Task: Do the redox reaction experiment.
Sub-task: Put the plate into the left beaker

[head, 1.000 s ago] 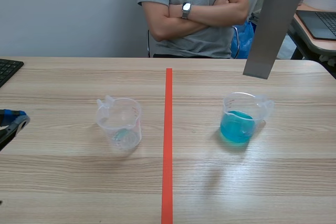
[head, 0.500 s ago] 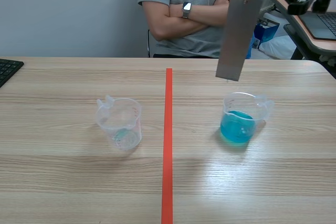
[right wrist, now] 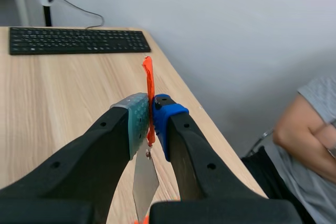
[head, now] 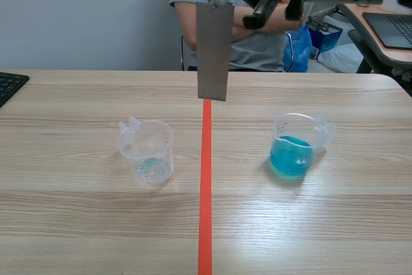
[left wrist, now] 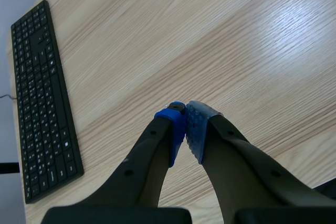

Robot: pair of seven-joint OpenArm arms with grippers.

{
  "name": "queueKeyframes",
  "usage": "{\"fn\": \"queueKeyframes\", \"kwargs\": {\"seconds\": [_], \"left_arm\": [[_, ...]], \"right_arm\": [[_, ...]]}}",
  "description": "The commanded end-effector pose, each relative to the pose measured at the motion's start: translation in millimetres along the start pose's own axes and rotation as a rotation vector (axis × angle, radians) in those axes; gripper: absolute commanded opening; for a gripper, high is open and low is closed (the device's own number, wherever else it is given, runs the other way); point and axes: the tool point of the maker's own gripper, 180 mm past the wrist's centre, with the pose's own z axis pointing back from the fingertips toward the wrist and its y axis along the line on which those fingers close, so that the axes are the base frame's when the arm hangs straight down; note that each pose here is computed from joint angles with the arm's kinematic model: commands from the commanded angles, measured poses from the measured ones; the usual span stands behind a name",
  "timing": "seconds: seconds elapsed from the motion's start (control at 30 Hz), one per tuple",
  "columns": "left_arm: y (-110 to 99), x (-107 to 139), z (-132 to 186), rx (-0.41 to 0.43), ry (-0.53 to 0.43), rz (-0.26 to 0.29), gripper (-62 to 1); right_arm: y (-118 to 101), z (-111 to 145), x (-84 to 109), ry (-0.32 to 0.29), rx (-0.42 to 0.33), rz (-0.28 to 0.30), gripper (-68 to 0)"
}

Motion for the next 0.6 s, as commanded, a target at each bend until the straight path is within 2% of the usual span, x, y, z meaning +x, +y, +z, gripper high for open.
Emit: {"fn": "queueKeyframes", "kwargs": {"seconds": [0.0, 0.33, 0.57], "left_arm": [[4, 9, 0, 0.009, -0.030, -0.004, -59.1], [4, 8, 0, 0.008, -0.027, -0.004, -59.1], [3, 7, 0, 0.004, -0.021, -0.019, -59.1]], "right_arm": [[1, -6, 12.6, -0.031, 0.013, 0.027, -66.9], [44, -45, 20.9, -0.050, 0.118, 0.050, -66.9], [62, -66, 16.7, -0.041, 0.165, 0.040, -66.9]]}}
